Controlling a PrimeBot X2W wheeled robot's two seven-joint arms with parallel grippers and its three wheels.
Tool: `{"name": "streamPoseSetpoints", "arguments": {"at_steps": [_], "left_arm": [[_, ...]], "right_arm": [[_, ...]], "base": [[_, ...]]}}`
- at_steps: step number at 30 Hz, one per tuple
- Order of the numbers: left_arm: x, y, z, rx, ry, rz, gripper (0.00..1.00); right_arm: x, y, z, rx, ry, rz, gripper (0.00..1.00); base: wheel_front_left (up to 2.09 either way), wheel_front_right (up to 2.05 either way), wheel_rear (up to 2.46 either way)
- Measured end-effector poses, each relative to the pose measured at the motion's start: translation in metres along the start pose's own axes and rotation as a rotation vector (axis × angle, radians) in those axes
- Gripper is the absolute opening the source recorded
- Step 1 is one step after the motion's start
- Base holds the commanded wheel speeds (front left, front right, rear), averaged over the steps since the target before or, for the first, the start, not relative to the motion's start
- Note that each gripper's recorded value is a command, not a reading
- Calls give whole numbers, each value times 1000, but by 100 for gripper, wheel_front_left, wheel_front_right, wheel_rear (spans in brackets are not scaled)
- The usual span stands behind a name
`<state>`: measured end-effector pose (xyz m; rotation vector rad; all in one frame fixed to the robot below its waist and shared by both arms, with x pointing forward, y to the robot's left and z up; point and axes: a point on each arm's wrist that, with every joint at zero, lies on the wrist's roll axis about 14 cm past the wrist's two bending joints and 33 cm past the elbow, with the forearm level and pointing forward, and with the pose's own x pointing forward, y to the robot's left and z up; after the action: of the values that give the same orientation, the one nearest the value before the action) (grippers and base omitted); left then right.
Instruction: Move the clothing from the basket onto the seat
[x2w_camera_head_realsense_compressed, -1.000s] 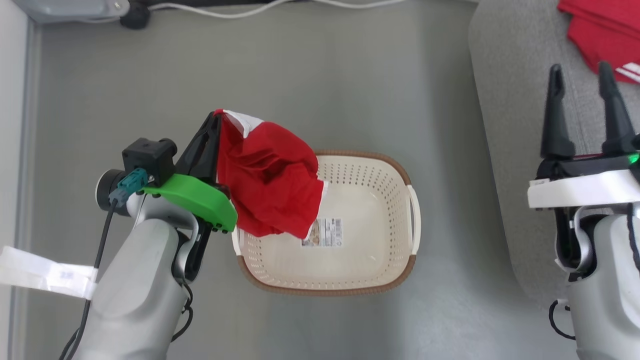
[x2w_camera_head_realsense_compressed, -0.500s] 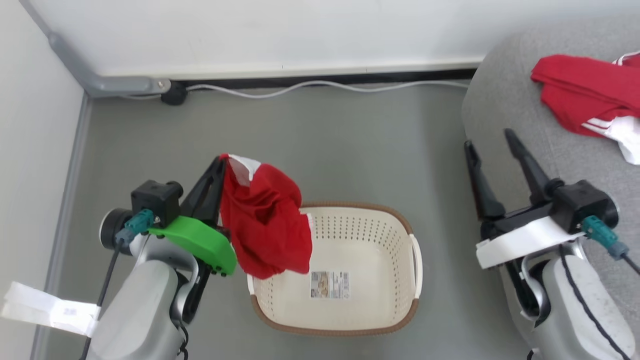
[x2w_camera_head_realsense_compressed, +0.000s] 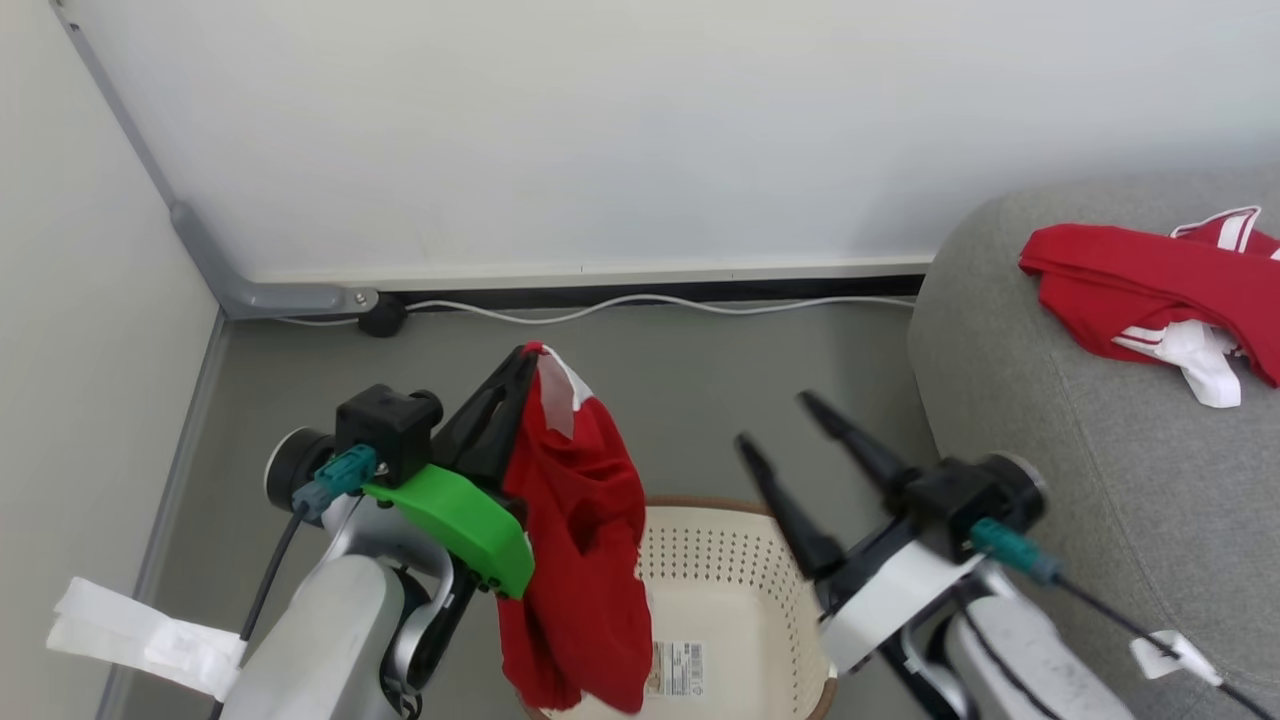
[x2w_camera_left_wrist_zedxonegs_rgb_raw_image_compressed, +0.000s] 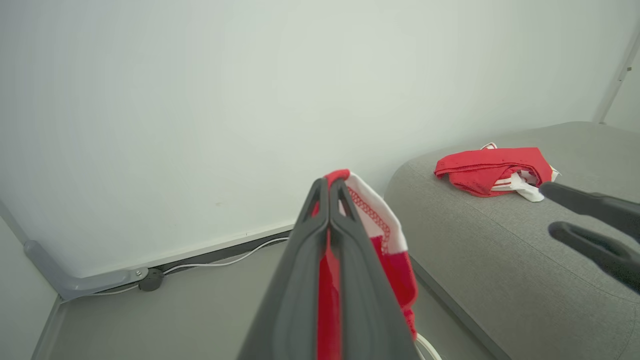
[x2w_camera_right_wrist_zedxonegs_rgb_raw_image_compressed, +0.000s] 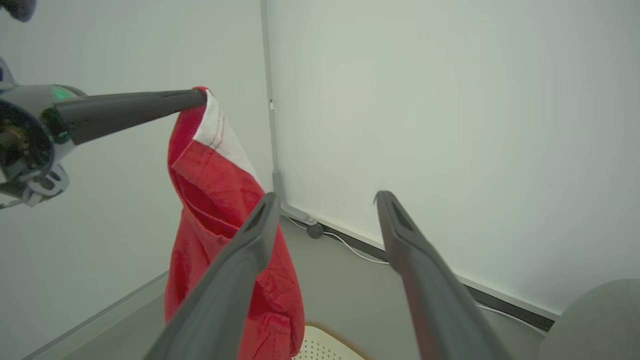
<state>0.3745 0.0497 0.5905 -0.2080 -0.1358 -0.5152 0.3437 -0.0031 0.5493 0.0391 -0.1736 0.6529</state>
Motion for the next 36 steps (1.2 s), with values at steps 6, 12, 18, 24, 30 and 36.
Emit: {"name": "streamPoseSetpoints", "arguments": {"at_steps": [6,12,18,24,30,36], "left_arm": [[-3,-25,25,14,-48,-64,0],[-6,-49,39,14,-65,-127,0],[-11,-81,49,4,-74,-216,0],[-18,-98,50,-28,-60,-262,0],[-19,-89,47,-52,-43,-214,97],[-19,-75,26,-91,15,-148,100]], "right_arm": [[3,56,7,62,-13,156,100],[11,68,16,61,-35,209,100],[14,62,15,43,-27,220,100],[12,62,4,89,24,217,0],[8,72,-3,157,57,233,0],[7,35,4,131,40,148,0]], "base": [[0,0,0],[0,0,0],[0,0,0],[0,0,0],[0,0,0],[0,0,0]]}}
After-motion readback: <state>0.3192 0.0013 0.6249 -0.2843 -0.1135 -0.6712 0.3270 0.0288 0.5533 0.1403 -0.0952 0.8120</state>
